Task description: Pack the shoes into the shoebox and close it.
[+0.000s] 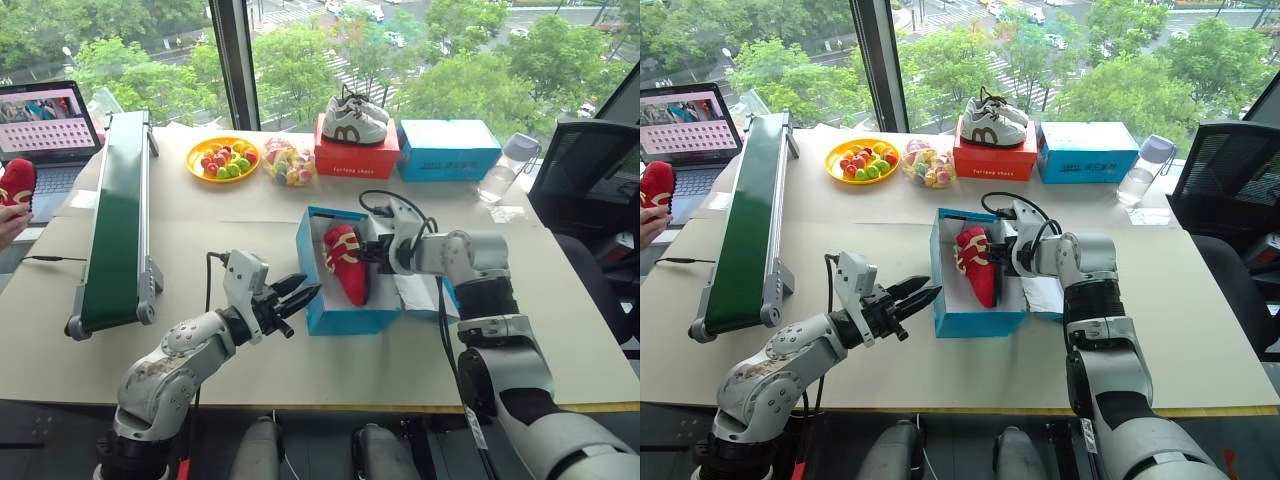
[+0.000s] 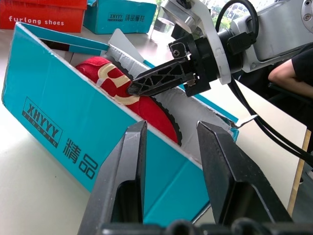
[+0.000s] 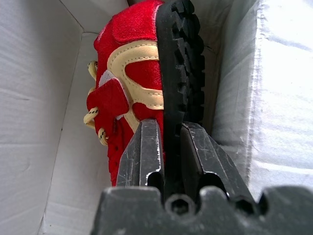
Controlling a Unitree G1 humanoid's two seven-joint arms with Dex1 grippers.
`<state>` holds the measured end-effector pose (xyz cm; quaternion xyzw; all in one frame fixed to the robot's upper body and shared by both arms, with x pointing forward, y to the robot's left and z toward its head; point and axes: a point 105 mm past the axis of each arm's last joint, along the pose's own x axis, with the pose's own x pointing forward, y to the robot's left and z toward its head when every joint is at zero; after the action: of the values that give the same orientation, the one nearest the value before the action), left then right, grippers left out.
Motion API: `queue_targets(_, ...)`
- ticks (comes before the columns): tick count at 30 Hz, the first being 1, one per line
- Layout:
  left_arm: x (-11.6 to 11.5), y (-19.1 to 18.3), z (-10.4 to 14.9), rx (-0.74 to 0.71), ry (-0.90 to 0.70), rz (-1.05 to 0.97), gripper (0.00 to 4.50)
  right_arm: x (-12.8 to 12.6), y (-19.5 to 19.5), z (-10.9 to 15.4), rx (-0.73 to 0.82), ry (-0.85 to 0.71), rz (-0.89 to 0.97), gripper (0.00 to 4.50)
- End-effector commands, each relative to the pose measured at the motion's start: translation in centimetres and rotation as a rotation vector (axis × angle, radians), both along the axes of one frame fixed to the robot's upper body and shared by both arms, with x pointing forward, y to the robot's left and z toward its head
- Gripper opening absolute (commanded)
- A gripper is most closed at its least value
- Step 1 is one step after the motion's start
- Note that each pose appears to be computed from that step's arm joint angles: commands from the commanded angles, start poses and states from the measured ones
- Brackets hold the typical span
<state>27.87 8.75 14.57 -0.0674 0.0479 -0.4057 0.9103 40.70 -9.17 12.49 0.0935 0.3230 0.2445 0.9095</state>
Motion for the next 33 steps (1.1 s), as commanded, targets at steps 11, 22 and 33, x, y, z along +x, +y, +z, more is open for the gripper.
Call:
queue_targets(11,2.5,5.7,2.2,0.008,-0.138,0.313,1.77,-0.9,2.6,16.1,0.047,-0.605,0.075,3.04)
queue_targets(22,4.5,20.8,1.4,0.138,-0.106,1.125,2.02,-13.7,5.9,11.7,0.325,-0.692,0.849,3.55)
queue_targets(33,4.2,24.4,0.6,0.166,-0.028,1.175,4.48,-12.2,6.3,4.7,0.146,-0.727,0.831,4.50)
